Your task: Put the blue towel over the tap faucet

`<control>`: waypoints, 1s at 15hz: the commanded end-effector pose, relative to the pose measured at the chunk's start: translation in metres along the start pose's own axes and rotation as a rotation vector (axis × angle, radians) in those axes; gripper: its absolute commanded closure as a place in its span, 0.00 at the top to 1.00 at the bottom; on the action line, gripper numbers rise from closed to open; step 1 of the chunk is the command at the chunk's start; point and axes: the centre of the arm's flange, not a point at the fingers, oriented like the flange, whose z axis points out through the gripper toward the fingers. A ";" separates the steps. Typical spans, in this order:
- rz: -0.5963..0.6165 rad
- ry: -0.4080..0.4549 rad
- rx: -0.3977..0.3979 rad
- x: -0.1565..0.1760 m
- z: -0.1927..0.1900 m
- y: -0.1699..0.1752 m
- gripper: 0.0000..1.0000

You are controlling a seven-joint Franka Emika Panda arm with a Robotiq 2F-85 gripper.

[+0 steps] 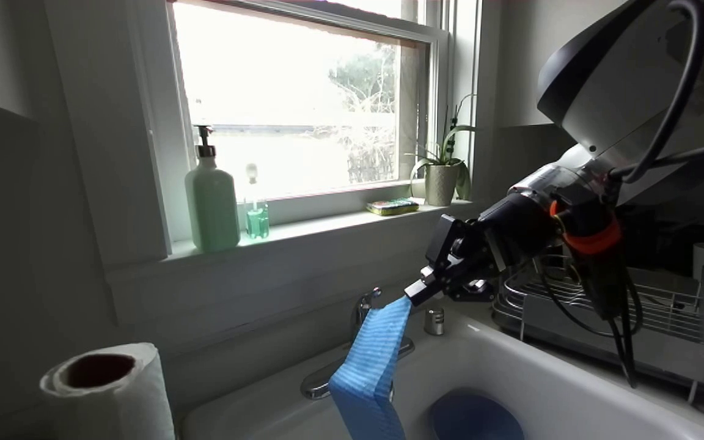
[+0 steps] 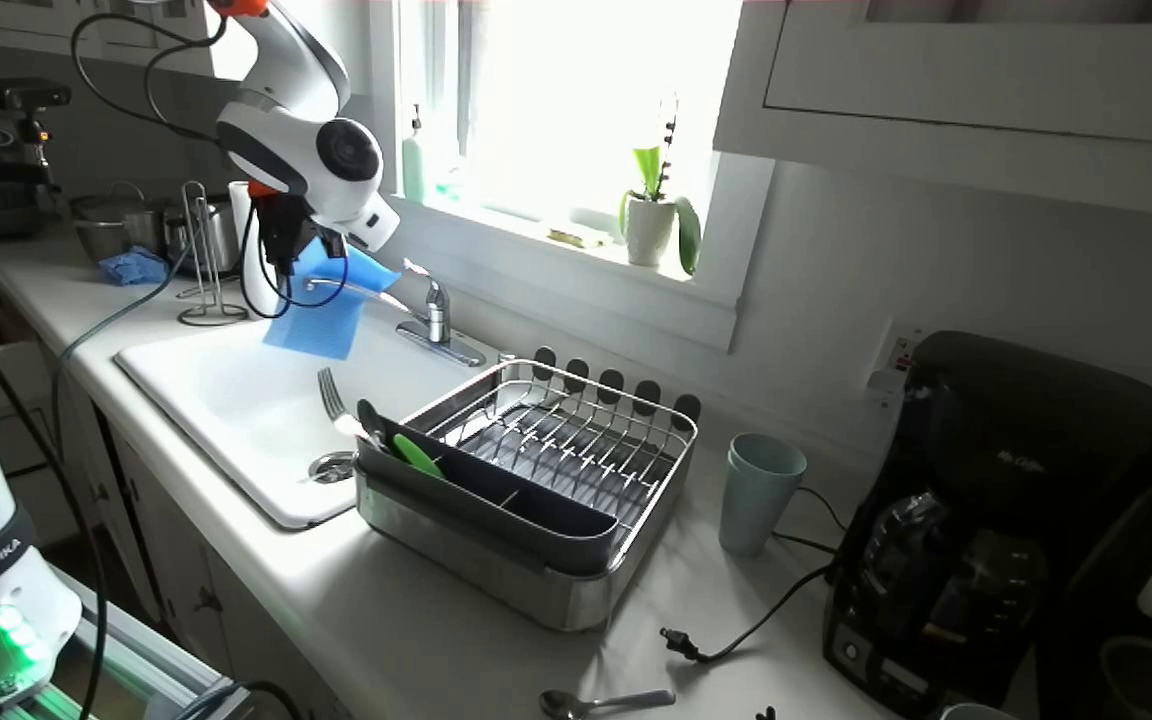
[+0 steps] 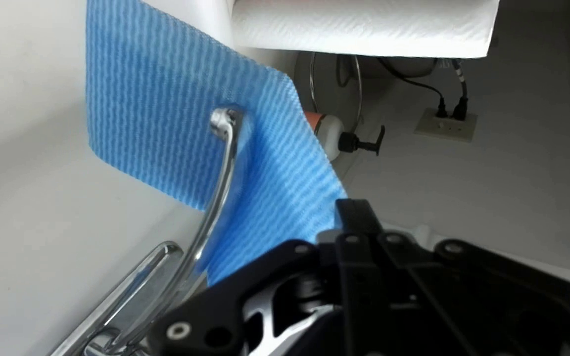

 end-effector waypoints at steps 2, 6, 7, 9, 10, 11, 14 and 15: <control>0.068 0.011 -0.026 -0.004 -0.033 0.011 0.02; 0.151 0.089 -0.075 -0.012 -0.064 0.035 0.01; 0.162 0.099 -0.093 -0.014 -0.069 0.038 0.01; 0.186 0.135 -0.137 -0.010 -0.076 0.041 0.01; 0.160 0.112 -0.099 -0.001 -0.058 0.049 0.01; 0.168 0.124 -0.112 -0.001 -0.062 0.050 0.02; 0.176 0.135 -0.114 -0.001 -0.065 0.047 0.02; 0.176 0.135 -0.114 -0.001 -0.065 0.048 0.02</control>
